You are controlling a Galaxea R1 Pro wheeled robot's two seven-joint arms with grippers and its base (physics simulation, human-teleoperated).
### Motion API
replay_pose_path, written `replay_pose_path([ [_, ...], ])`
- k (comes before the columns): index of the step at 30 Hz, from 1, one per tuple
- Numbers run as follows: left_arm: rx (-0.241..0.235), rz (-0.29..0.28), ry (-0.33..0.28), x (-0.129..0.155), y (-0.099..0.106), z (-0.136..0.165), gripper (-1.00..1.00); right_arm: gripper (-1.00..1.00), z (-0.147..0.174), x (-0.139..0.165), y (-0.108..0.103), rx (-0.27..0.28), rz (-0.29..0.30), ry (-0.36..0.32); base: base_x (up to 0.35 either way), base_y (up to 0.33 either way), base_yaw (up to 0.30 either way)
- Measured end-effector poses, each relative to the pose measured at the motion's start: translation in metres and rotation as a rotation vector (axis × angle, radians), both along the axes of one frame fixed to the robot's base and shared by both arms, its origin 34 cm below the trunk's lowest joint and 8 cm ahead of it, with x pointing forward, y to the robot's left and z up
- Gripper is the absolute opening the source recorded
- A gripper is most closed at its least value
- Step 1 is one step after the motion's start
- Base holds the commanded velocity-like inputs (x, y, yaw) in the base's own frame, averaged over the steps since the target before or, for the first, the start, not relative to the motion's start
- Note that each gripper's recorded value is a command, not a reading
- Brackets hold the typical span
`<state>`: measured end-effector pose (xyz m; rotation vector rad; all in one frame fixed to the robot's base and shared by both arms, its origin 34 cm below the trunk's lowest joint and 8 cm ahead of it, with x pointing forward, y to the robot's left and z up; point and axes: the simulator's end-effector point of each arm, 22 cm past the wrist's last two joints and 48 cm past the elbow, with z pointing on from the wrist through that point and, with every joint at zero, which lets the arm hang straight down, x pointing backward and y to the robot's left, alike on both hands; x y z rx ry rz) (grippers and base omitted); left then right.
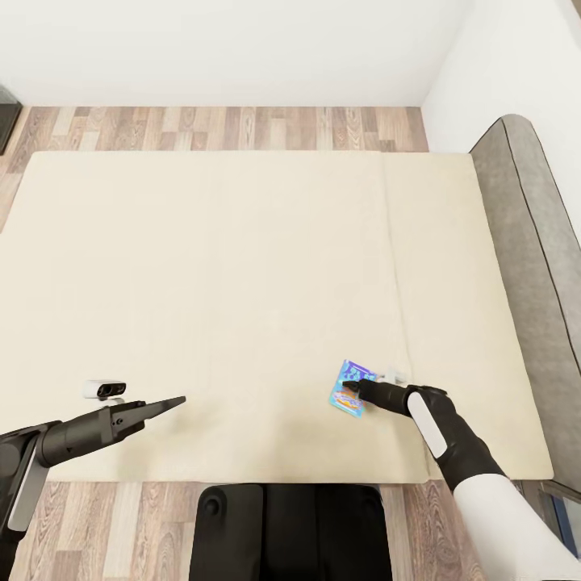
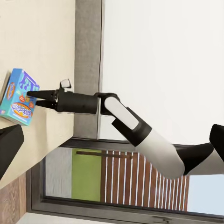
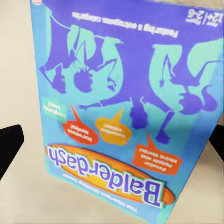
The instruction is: Put all the toys in the child's room - the three board games (two on the bed and one on the table), the two jigsaw puzzles on the table, and the tennis ball on the table - inside the toy box on the table in the child's room.
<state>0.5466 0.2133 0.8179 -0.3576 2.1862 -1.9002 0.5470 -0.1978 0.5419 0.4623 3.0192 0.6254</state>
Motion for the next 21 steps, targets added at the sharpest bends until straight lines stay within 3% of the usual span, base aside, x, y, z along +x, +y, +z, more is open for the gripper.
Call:
replay_pose_path([
  [7, 0.002, 0.0, 0.0, 0.0, 0.001, 0.0, 1.0, 1.0, 0.002, 0.023, -0.006, -0.022, 0.005, -0.011, 0.0, 0.0, 0.0],
  [13, 0.002, 0.0, 0.0, 0.0, 0.001, 0.0, 1.0, 1.0, -0.003, 0.021, -0.016, -0.065, 0.011, 0.028, 0.0, 0.0, 0.0],
  [21, 0.002, 0.0, 0.0, 0.0, 0.001, 0.0, 1.0, 1.0, -0.005, 0.021, -0.014, -0.071, 0.009, 0.027, 0.0, 0.0, 0.0],
])
